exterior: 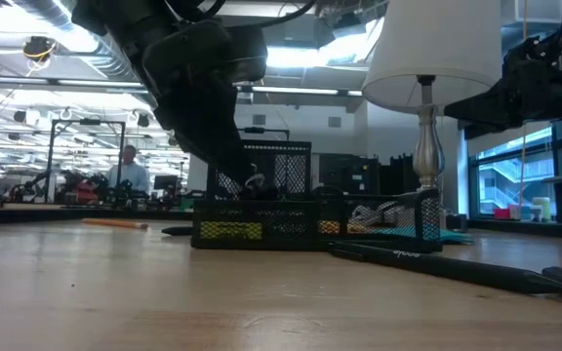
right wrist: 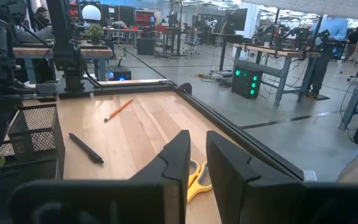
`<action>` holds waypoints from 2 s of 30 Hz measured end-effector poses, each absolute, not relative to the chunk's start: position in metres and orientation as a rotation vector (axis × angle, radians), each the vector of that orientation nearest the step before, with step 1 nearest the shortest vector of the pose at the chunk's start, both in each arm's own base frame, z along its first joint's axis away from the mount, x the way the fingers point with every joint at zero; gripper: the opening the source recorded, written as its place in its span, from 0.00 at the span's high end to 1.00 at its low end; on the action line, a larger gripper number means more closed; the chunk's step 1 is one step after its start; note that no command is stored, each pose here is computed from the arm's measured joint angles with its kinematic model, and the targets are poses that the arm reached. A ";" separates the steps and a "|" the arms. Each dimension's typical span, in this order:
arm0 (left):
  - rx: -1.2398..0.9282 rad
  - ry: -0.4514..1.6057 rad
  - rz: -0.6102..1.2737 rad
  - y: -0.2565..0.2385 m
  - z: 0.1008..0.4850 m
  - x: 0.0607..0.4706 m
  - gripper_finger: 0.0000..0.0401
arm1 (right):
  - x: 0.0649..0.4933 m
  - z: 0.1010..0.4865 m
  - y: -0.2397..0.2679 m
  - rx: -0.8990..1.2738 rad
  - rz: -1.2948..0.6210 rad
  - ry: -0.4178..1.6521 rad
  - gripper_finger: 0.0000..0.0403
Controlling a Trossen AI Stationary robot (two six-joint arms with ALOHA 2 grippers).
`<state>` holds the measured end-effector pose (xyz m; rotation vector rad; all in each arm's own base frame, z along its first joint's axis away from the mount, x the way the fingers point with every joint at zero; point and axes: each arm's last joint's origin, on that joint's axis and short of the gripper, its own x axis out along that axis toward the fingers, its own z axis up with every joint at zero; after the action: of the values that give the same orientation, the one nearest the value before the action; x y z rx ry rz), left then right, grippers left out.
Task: Pick and place office supplies into organizer
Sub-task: Put the bottom black binder clip into the desk organizer, then put the top orange pencil into the desk organizer
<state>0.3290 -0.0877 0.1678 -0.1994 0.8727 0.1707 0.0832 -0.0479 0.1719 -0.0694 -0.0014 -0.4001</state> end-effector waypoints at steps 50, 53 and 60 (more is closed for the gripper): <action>0.294 1.284 0.305 0.017 0.249 0.243 0.75 | 0.083 0.172 -0.048 -0.060 -0.400 -0.003 0.86; 0.377 1.325 0.241 0.021 0.245 0.246 0.71 | 0.083 0.172 -0.048 -0.061 -0.400 0.000 0.86; 0.412 1.449 0.118 0.033 0.221 0.257 0.68 | 0.084 0.171 -0.049 -0.058 -0.400 0.012 0.86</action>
<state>0.2575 0.0329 0.2208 0.4120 1.4489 0.1182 0.0840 -0.0485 0.1706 -0.0576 0.0123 -0.4004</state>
